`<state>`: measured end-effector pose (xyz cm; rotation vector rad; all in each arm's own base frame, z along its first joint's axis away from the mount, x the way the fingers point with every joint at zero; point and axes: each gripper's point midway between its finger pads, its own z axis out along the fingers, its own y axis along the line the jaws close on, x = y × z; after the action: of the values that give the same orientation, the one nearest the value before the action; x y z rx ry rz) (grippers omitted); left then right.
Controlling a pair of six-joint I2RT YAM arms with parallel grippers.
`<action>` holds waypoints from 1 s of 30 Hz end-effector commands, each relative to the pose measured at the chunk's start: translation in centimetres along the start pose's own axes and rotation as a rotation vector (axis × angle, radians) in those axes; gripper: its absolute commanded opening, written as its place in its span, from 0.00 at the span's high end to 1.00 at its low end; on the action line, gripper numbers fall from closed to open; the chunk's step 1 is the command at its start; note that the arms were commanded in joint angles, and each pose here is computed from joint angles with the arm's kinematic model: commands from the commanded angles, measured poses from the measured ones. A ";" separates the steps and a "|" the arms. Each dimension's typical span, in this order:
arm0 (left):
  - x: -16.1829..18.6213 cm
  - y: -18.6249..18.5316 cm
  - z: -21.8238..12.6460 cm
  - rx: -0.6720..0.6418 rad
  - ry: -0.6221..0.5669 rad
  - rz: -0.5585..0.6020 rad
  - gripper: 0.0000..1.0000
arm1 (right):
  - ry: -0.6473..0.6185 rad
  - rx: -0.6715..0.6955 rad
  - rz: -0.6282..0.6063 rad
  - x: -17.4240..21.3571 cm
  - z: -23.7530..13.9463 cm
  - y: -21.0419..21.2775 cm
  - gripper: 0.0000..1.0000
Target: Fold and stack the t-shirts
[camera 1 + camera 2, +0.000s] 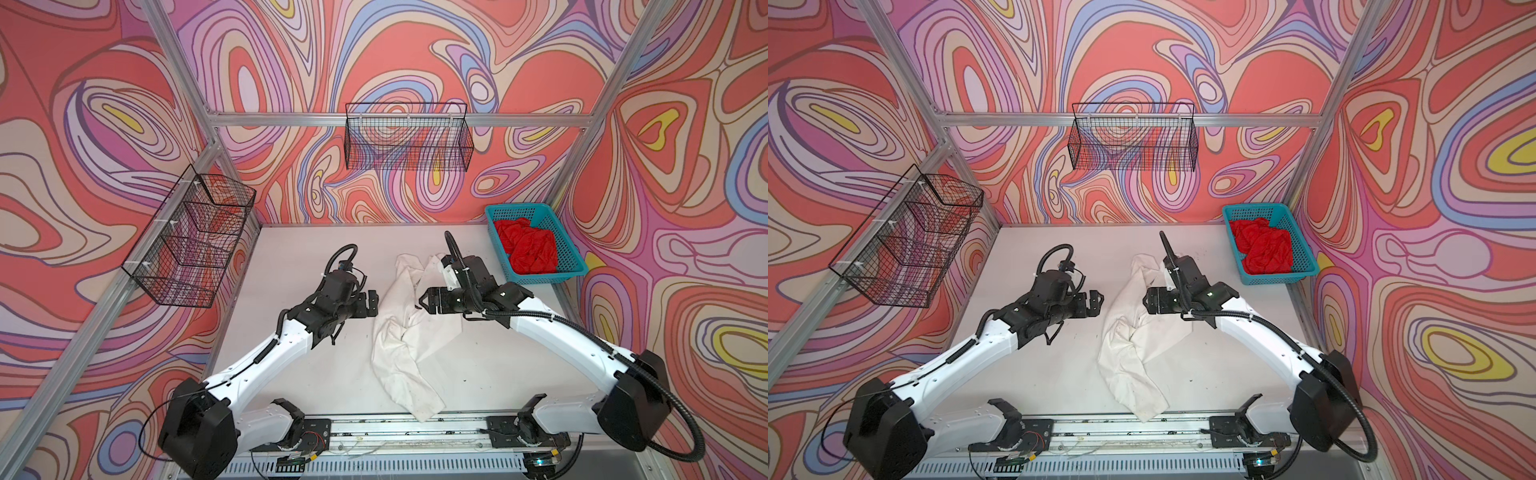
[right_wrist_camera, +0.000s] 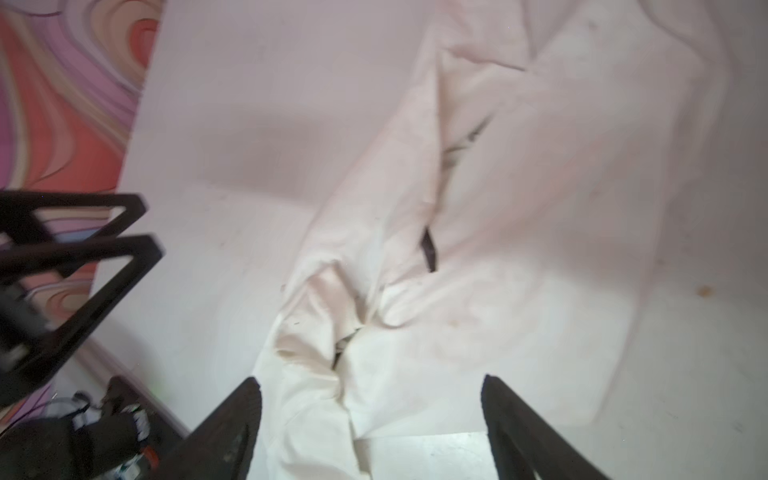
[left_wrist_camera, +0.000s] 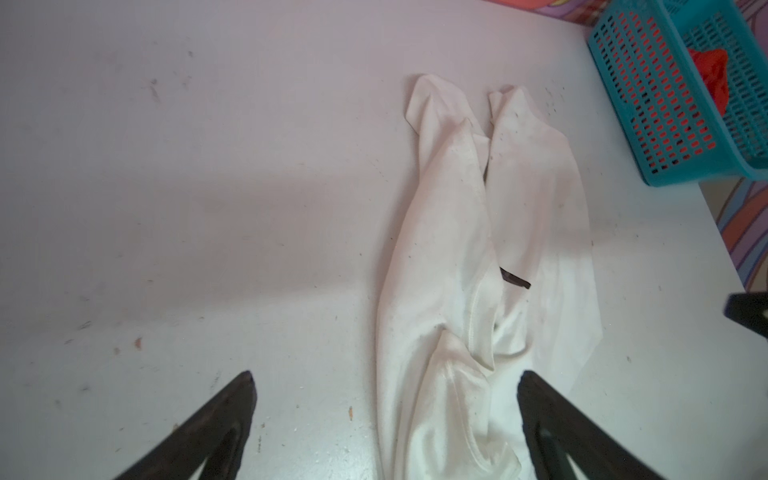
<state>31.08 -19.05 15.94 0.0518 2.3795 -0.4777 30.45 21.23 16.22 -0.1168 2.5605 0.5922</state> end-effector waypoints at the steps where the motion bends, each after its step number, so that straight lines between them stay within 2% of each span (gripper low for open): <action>1: 0.7 -3.5 1.1 0.072 0.041 0.043 0.02 | 0.051 0.189 0.156 2.4 1.2 -5.9 0.15; 6: 3.0 -6.6 4.1 0.093 0.140 0.108 0.10 | 0.052 0.257 0.195 2.8 3.8 -7.8 0.15; 11: 4.1 -7.8 6.6 0.070 0.230 0.172 0.17 | 0.046 0.316 0.209 2.4 5.9 -9.0 0.17; 20: 3.6 -9.4 11.9 0.042 0.271 0.193 0.24 | 0.073 0.428 0.198 3.6 7.6 -11.5 0.24; 25: 4.8 -8.1 14.0 -0.036 0.314 0.188 0.36 | 0.092 0.446 0.218 5.0 8.1 -12.3 0.25; 28: 5.6 -6.8 14.7 -0.106 0.346 0.200 0.48 | 0.101 0.453 0.225 5.5 8.3 -12.6 0.26; 30: 6.0 -6.1 15.0 -0.140 0.358 0.203 0.60 | 0.106 0.461 0.228 5.7 8.4 -12.8 0.26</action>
<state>35.30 -31.87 4.60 0.3546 2.6686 -0.3331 31.93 14.02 2.67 0.2712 2.7633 0.1000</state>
